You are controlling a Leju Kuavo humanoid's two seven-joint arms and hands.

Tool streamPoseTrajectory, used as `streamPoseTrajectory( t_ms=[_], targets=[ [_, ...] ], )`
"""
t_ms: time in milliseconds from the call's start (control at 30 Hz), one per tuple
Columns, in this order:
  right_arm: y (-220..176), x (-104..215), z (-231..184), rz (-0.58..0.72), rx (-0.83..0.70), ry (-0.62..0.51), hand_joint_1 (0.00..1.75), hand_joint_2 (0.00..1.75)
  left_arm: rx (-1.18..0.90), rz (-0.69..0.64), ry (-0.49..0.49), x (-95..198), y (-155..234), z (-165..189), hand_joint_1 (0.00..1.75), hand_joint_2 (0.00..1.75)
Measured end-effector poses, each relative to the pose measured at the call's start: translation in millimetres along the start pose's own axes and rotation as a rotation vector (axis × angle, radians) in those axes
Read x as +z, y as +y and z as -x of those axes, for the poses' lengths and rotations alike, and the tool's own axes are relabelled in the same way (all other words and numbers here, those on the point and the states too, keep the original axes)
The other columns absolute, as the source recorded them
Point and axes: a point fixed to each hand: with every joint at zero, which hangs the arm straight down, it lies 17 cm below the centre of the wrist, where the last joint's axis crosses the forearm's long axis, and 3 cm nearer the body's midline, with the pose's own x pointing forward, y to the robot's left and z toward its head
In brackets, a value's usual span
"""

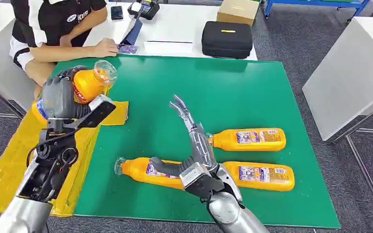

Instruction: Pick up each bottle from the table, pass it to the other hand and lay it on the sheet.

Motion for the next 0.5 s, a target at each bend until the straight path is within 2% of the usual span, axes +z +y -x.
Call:
streamPoseTrajectory(
  t_ms=[100,233,367,500],
  targets=[
    [-10.1,5.1,-1.4,0.007,0.031,-0.007,0.0,1.75,-0.151,0.069,0.007,-9.6,-18.3,21.5,1.75,1.75],
    [-19.1,15.3,1.8,0.0,0.092,0.006,0.0,1.75,-0.31,0.206,0.032,-6.7,-47.0,59.1,1.75,1.75],
    [-18.5,26.4,10.3,-0.05,0.197,0.04,0.0,1.75,-0.521,0.378,0.041,16.9,-76.8,98.3,1.75,1.75],
    [-21.3,31.3,12.1,-0.073,0.247,0.055,0.0,1.75,-0.602,0.489,0.032,47.8,-101.2,118.2,1.75,1.75]
  ],
)
